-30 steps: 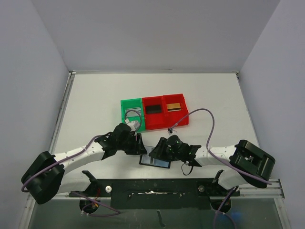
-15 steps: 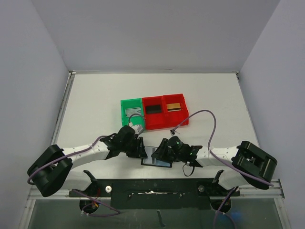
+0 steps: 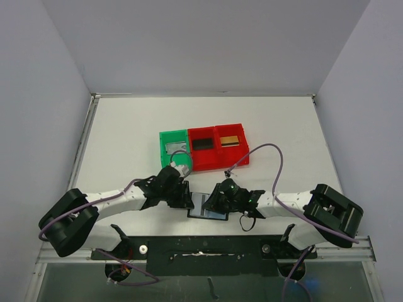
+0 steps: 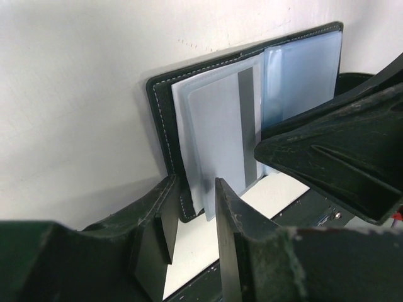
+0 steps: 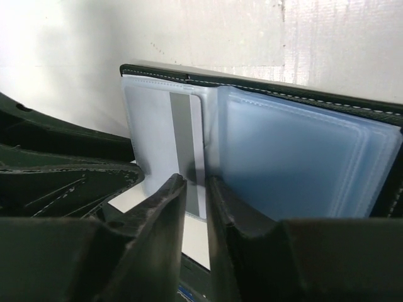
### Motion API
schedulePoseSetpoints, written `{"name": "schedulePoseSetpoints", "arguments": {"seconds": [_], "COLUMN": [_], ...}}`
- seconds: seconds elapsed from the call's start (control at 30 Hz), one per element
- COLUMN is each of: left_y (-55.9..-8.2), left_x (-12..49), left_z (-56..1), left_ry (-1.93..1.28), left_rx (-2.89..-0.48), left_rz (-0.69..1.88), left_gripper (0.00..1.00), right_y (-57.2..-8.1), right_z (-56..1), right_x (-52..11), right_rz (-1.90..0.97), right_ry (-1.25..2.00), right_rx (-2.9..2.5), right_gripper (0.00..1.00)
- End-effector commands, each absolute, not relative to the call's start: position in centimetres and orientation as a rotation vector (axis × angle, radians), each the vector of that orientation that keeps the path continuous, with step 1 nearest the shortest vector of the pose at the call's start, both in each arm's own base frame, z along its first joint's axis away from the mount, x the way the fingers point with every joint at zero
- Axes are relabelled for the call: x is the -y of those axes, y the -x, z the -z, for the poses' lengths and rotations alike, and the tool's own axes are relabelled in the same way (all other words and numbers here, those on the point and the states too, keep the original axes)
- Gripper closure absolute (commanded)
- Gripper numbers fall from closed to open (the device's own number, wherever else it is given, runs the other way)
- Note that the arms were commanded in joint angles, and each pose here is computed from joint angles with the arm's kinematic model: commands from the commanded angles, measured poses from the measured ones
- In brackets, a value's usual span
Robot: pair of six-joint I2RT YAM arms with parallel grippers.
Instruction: Take the credit cards out of the card holder
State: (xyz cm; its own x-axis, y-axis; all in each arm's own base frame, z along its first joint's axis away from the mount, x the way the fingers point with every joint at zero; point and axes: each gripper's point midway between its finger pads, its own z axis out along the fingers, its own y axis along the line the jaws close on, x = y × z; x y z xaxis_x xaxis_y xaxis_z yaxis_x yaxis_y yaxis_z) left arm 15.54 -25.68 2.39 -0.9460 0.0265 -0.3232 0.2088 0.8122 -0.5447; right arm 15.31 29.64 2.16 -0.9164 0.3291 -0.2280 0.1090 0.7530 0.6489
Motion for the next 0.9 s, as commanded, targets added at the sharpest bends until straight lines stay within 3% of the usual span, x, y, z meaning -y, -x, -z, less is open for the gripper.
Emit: {"name": "schedulePoseSetpoints", "arguments": {"seconds": [0.0, 0.33, 0.67, 0.87], "left_y": [-18.0, -17.8, -16.7, -16.6], "left_x": [27.3, 29.2, 27.1, 26.3], "left_z": [-6.3, -6.7, -2.0, -1.2], "left_ry": [-0.172, -0.232, -0.156, -0.131], "left_rx": [-2.55, -2.529, -2.68, -2.705], "left_rz": [0.902, 0.984, 0.781, 0.726], "left_gripper": [0.72, 0.71, 0.86, 0.89], "right_y": [-16.0, -16.1, -16.9, -16.7], "right_z": [-2.2, -1.9, -2.8, -2.9], "right_x": [-29.5, -29.2, -29.1, -29.2], "right_rz": [-0.922, -0.974, -1.038, -1.071], "right_ry": [-0.359, -0.397, -0.426, -0.421], "right_rx": [-2.603, -2.593, -2.545, -2.54], "right_gripper": [0.81, 0.78, 0.7, 0.76]}}
